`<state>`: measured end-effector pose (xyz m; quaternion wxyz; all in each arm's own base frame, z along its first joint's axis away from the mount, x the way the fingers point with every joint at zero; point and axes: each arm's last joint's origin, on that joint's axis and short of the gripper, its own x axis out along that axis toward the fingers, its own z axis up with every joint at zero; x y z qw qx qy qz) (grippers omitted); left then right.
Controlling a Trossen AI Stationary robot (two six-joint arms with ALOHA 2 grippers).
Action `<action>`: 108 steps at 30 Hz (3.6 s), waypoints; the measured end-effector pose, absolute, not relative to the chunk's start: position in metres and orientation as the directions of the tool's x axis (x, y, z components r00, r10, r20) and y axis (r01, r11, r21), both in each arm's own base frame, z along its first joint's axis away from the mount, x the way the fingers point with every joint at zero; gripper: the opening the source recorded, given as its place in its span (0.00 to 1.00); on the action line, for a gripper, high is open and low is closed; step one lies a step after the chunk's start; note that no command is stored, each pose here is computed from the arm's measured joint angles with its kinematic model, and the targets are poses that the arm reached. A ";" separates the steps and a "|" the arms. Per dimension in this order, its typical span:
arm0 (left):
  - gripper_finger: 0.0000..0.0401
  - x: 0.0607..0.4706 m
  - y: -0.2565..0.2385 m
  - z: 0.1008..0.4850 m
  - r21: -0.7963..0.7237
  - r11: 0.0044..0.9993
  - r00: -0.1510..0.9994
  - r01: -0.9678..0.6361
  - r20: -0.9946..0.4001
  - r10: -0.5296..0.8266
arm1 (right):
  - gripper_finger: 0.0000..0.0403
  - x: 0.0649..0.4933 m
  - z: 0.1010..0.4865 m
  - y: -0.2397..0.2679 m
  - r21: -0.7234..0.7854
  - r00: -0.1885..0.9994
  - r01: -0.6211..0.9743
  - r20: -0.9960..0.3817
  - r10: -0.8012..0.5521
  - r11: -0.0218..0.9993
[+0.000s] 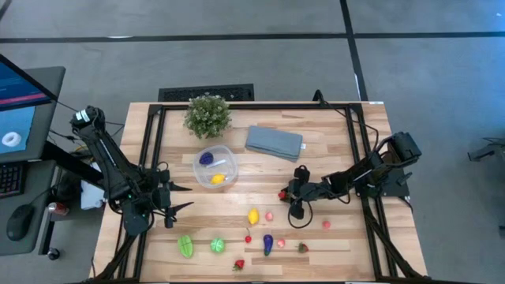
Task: Pick and placing Produce into tupperware
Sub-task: Put the top strawberry into the transparent bin
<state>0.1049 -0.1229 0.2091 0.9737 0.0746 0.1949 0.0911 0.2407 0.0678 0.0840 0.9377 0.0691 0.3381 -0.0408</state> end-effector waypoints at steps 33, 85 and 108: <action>0.48 0.105 -0.123 0.209 0.180 0.972 0.907 -0.149 -0.366 0.206 | 0.46 0.242 0.085 0.068 0.098 0.779 0.109 -0.627 -0.023 0.989; 0.48 0.104 -0.122 0.208 0.195 0.970 0.904 -0.146 -0.372 0.211 | 0.48 0.316 0.166 0.028 -0.131 0.985 -0.019 -0.175 -0.004 0.991; 0.48 0.104 -0.121 0.207 0.210 0.968 0.899 -0.137 -0.384 0.211 | 0.43 0.325 0.176 0.002 -0.147 0.990 0.018 -0.137 -0.039 0.989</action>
